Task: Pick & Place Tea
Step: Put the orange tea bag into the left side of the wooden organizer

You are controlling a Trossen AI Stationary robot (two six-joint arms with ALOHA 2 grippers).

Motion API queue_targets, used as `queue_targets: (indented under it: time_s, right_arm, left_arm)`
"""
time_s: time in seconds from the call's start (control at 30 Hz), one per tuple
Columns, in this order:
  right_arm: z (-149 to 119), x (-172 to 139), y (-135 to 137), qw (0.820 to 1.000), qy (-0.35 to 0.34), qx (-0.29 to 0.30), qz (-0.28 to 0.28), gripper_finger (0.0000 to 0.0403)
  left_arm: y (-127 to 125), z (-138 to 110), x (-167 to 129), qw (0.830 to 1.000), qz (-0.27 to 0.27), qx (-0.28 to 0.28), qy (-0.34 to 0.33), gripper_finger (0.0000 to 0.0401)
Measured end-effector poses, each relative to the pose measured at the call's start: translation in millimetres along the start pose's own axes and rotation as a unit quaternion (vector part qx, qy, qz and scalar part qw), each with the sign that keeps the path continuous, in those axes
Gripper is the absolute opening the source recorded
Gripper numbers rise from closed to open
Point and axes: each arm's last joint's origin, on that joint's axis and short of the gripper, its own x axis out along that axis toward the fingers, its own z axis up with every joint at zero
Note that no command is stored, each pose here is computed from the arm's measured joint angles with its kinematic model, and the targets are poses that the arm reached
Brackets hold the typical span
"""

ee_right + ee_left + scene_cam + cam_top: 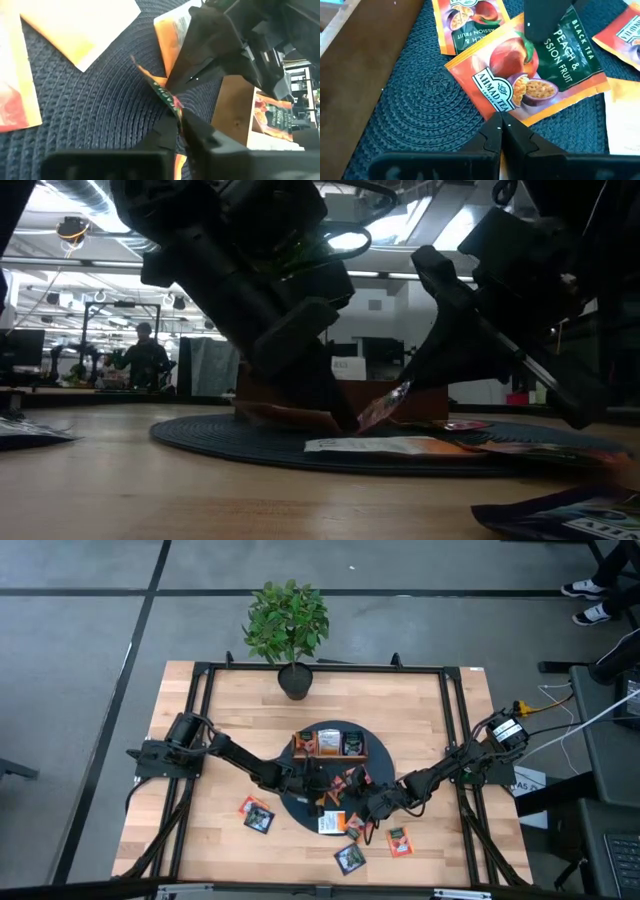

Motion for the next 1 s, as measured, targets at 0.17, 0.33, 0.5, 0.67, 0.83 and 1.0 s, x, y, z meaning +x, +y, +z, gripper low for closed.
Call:
queue_targets:
  time_s: [0.17, 0.33, 0.5, 0.67, 0.83, 1.0]
  right_arm:
    - [0.0, 0.0, -0.1, 1.0, 0.0, -0.003, 0.0, 0.0008]
    - [0.0, 0.0, -0.1, 1.0, 0.0, -0.004, -0.001, 0.0005]
    - [-0.1, 0.1, -0.2, 1.0, 0.001, -0.003, -0.001, 0.0004]
    - [-0.3, 0.1, -0.1, 1.0, 0.001, -0.003, 0.0, 0.0002]
    - [-0.2, 0.2, -0.1, 1.0, 0.001, -0.003, 0.0, 0.0002]
    - [-0.1, -0.2, -0.2, 1.0, 0.001, -0.005, -0.001, 0.0001]
  left_arm:
    - [-1.0, 1.6, 0.1, 1.0, -0.001, 0.015, -0.011, 0.0003]
    - [-1.3, 1.6, 0.0, 1.0, 0.0, 0.018, -0.012, 0.0007]
    - [-2.5, 4.8, -7.1, 0.999, 0.004, 0.029, -0.015, 0.0009]
    - [-8.5, 17.1, -24.5, 0.998, 0.015, 0.046, -0.05, 0.0025]
    - [-13.6, 27.0, -44.8, 0.995, 0.036, 0.052, -0.076, 0.0059]
    - [-15.8, 40.2, -67.9, 0.993, 0.025, 0.044, -0.102, 0.01]
